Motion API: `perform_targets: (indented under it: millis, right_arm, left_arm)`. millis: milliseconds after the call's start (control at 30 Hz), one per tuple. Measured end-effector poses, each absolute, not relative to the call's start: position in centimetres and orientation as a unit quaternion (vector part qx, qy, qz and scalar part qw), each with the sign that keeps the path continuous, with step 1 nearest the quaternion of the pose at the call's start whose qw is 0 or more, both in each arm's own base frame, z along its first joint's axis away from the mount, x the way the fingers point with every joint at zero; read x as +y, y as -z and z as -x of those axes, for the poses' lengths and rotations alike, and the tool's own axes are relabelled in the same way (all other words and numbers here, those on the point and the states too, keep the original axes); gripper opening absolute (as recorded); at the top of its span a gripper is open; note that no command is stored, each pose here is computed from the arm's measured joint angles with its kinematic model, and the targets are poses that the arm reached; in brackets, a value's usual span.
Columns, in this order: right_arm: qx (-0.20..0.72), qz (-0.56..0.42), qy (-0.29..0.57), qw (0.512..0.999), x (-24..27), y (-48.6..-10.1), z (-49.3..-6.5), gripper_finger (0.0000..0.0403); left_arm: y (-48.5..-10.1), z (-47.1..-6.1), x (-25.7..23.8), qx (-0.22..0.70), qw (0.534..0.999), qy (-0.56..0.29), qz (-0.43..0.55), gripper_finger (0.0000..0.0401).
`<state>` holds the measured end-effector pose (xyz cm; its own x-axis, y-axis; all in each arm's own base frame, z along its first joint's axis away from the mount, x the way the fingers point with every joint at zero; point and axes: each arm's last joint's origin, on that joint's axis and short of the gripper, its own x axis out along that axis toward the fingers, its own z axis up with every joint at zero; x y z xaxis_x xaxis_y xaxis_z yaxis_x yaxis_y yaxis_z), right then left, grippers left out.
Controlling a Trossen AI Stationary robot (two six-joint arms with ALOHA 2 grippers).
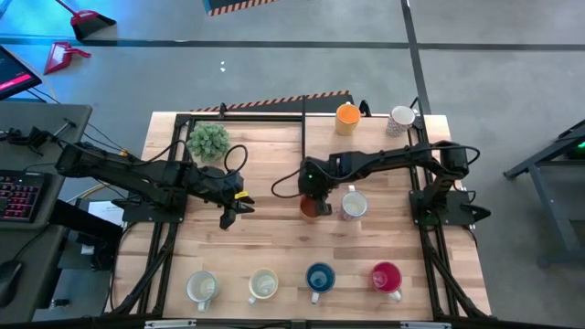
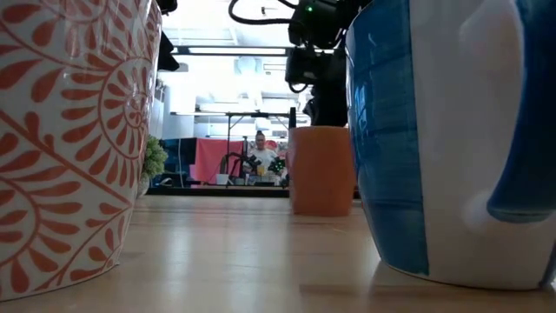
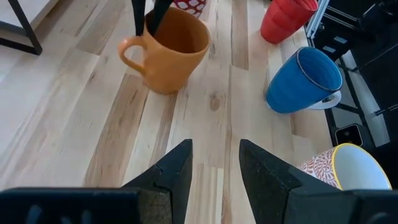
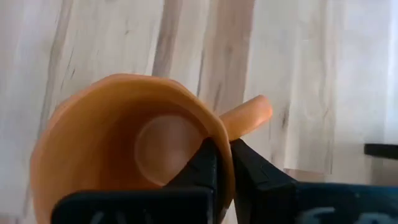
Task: Place coffee mugs
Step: Put the orange mug on the shelf
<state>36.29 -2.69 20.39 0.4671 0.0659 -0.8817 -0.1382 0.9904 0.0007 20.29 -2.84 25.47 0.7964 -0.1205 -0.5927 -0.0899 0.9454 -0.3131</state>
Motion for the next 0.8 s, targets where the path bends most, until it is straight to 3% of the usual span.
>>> perform_targets:
  millis: [267,567,800]
  right_arm:
    - [0.502,-0.052,-0.009,0.863,-2.6,-22.2,-35.4,0.0001]
    - [0.493,-0.028,0.058,0.867,-2.5,-30.5,-33.1,0.0]
    - [0.475,-0.041,0.124,0.87,-6.0,-34.8,-32.3,0.0]
  left_arm:
    - [-25.4,-20.2,-2.8,0.325,0.933,0.011,0.153,0.0119]
    - [-25.1,-20.0,-2.7,0.341,0.93,0.0,0.135,0.0119]
    - [-25.1,-20.0,-2.7,0.34,0.931,-0.004,0.131,0.0119]
